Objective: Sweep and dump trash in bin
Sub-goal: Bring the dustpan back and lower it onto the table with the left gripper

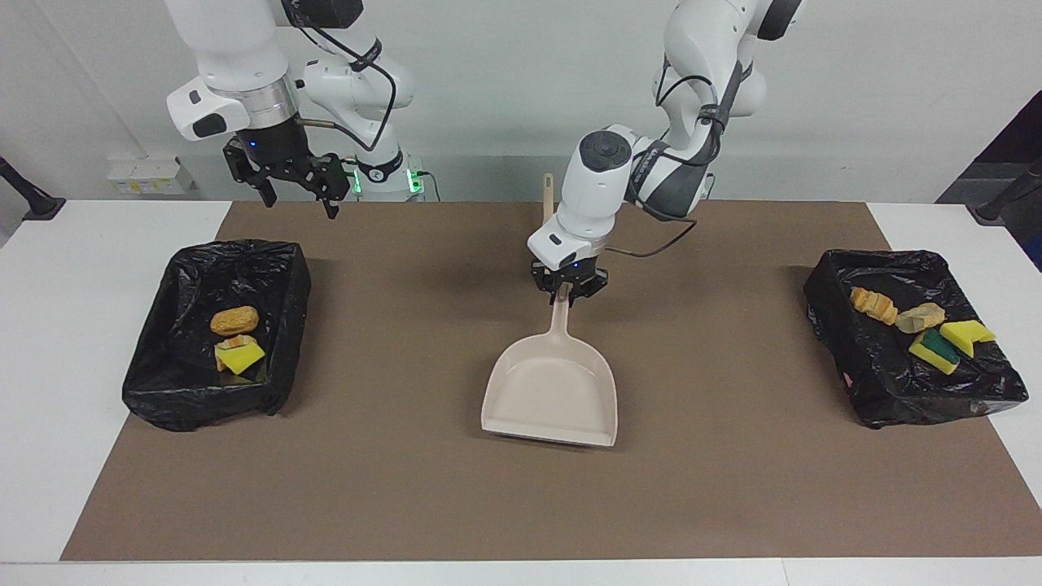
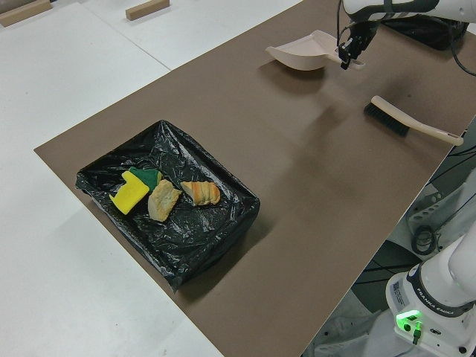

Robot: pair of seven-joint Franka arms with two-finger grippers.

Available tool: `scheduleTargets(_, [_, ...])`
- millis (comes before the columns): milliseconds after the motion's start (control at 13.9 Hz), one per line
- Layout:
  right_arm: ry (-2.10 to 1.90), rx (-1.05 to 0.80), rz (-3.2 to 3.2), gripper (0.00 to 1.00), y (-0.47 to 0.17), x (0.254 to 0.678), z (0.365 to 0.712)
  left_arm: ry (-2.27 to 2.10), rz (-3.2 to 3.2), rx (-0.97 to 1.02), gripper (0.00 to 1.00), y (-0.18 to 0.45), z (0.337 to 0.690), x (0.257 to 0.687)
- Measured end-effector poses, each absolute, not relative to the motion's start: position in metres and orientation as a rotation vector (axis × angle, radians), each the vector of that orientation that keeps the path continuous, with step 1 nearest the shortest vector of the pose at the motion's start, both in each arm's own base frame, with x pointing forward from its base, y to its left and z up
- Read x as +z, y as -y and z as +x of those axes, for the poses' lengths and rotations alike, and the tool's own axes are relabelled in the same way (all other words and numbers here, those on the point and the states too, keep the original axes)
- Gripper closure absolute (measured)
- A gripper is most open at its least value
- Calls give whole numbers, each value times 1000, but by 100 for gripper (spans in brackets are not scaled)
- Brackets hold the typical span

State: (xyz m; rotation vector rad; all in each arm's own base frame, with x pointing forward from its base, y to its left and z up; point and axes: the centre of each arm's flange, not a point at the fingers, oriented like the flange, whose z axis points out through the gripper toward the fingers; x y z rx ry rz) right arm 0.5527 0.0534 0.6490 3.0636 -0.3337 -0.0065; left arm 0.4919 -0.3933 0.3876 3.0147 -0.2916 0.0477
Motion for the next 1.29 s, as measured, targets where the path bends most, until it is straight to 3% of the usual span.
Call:
scheduleTargets(718, [284, -21, 3108, 0, -46, 649, 554, 102, 3011, 55, 68, 401, 473, 362])
scheduleTargets(862, [284, -22, 3110, 0, -46, 649, 554, 94, 3011, 56, 54, 400, 473, 361])
scheduleTargets(1149, [283, -24, 3119, 0, -48, 649, 553, 60, 3025, 57, 5, 388, 480, 366])
scheduleTargets(1293, [283, -24, 3121, 0, -48, 649, 553, -17, 3052, 41, 0, 359, 499, 377])
